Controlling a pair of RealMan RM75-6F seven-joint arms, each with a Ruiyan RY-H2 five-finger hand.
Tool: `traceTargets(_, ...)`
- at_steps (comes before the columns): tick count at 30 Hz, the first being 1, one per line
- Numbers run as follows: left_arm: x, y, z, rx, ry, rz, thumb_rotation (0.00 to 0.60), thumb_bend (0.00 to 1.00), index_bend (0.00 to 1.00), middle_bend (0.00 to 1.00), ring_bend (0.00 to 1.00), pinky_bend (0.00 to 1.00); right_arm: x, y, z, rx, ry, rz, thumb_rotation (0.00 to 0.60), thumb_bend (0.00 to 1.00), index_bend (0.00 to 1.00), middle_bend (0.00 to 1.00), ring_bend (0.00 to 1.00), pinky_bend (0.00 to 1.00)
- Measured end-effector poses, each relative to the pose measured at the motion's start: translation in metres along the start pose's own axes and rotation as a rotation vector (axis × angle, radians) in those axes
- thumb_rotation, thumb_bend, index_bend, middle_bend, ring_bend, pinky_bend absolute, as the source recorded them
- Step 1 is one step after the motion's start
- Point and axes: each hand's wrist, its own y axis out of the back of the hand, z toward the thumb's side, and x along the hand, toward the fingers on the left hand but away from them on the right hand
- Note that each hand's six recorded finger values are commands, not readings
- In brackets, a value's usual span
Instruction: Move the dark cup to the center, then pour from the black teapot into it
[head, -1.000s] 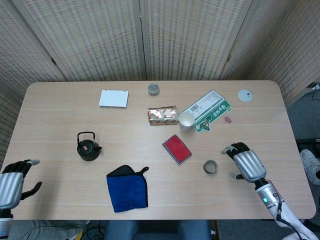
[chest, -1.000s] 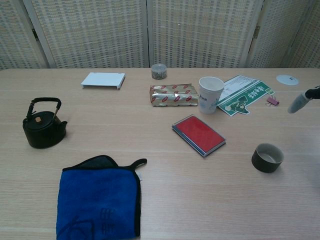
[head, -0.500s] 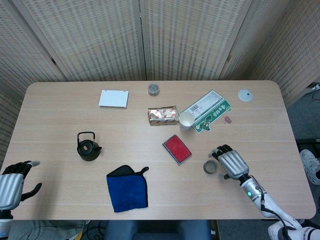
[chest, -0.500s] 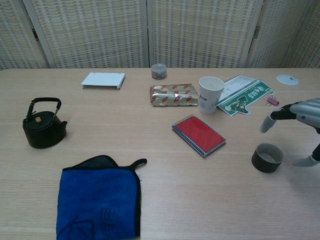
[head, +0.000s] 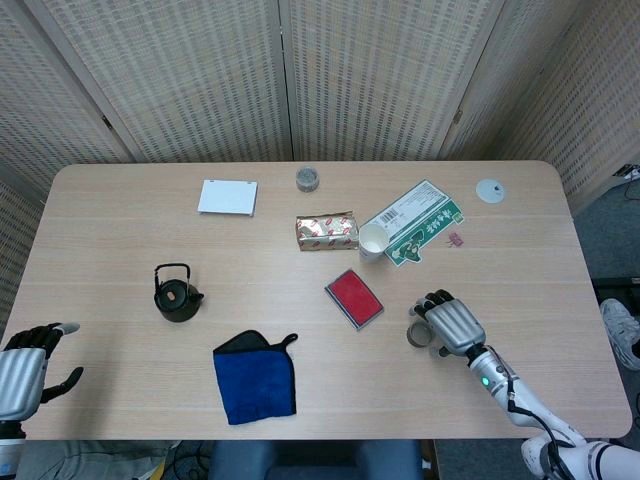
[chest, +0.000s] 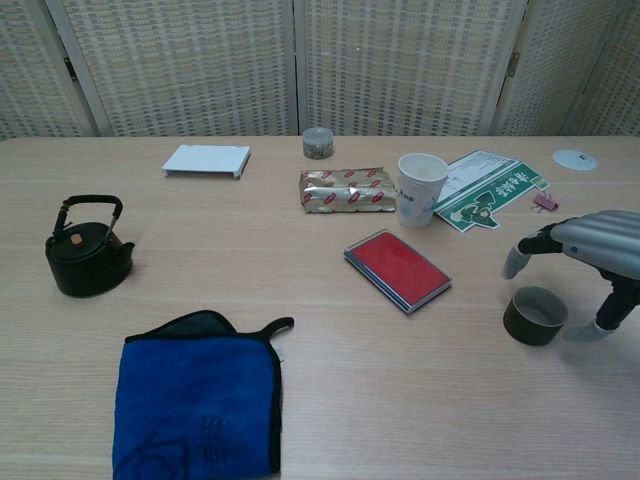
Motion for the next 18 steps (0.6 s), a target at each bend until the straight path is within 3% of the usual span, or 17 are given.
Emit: traceTargets(18,-0.002,-0.001,-0.002,-0.002,0.007,0.000,0.600,0.25,0.29,0.30,0.27,0.26,-0.013,-0.007,0.002,0.007,-0.005,0.018,0.600,0.05,0.40,0.27,0.17,0.18)
